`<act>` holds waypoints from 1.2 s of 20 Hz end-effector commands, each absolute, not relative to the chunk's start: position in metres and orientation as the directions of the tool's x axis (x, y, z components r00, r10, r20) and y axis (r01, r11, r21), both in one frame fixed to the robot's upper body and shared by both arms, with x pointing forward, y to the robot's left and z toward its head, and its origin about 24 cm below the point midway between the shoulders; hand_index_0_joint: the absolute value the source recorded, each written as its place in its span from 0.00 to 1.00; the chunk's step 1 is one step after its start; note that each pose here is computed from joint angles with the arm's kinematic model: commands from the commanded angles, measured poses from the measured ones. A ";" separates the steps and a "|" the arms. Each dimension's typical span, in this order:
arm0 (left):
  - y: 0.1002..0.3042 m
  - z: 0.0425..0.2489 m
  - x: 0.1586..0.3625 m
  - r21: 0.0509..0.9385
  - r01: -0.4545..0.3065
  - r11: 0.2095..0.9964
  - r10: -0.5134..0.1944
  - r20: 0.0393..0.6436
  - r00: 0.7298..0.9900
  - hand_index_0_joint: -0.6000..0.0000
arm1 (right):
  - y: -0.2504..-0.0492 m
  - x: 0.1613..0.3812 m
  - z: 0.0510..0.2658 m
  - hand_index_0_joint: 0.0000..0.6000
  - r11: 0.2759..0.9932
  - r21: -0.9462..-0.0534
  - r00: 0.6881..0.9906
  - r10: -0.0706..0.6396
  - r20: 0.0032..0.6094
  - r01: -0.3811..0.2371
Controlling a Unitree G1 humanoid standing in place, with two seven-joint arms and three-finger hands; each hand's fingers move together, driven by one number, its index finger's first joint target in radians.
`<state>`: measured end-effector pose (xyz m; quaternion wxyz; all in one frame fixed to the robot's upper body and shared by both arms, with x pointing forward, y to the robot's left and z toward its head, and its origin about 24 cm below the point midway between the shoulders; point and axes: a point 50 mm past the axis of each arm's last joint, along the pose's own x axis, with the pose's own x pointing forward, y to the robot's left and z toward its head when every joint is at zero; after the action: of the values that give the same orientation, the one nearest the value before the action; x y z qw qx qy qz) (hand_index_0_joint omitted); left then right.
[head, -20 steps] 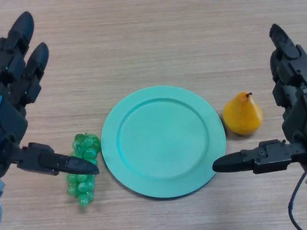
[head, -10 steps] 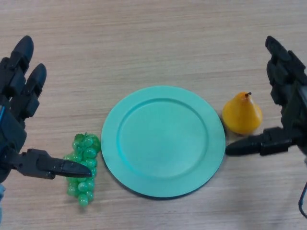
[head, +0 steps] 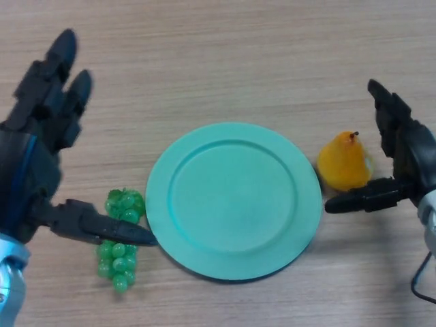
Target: Pick up the yellow pear and place it on the plate
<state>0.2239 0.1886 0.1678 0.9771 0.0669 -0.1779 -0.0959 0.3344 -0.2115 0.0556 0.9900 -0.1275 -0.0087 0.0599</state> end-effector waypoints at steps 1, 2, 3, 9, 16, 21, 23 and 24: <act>0.193 0.194 0.213 0.195 0.094 0.976 -0.179 0.482 0.858 1.00 | -0.222 0.350 0.106 0.00 0.959 -0.282 0.951 0.114 0.287 -0.030; 0.193 0.195 0.210 0.192 0.106 0.976 -0.186 0.467 0.864 1.00 | -0.223 0.354 0.101 0.00 0.960 -0.279 0.959 0.110 0.261 -0.034; 0.193 0.195 0.209 0.204 0.107 0.973 -0.193 0.466 0.864 1.00 | -0.223 0.355 0.097 0.00 0.963 -0.265 0.965 0.111 0.239 -0.045; 0.198 0.197 0.202 0.176 0.115 0.978 -0.182 0.438 0.880 1.00 | -0.213 0.354 0.077 0.75 0.855 -0.516 0.969 0.167 0.180 -0.051; 0.198 0.195 0.196 0.206 0.108 0.972 -0.188 0.421 0.887 1.00 | -0.218 0.352 0.084 1.00 0.793 -0.607 0.959 0.127 0.255 0.057; 0.197 0.196 0.197 0.201 0.110 0.973 -0.188 0.425 0.886 1.00 | -0.211 0.351 0.110 1.00 0.826 -0.555 0.926 0.126 0.355 0.100; 0.197 0.198 0.199 0.190 0.117 0.975 -0.188 0.417 0.889 1.00 | -0.194 0.347 0.119 1.00 0.866 -0.498 0.919 0.154 0.363 0.051; 0.197 0.198 0.201 0.169 0.118 0.979 -0.178 0.412 0.894 1.00 | -0.182 0.343 0.120 1.00 0.905 -0.425 0.920 0.186 0.346 -0.023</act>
<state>0.2072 0.1936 0.1737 0.9852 0.0411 -0.1410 -0.0889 0.3380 -0.1794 0.0824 0.9626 -0.2409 -0.1035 0.0680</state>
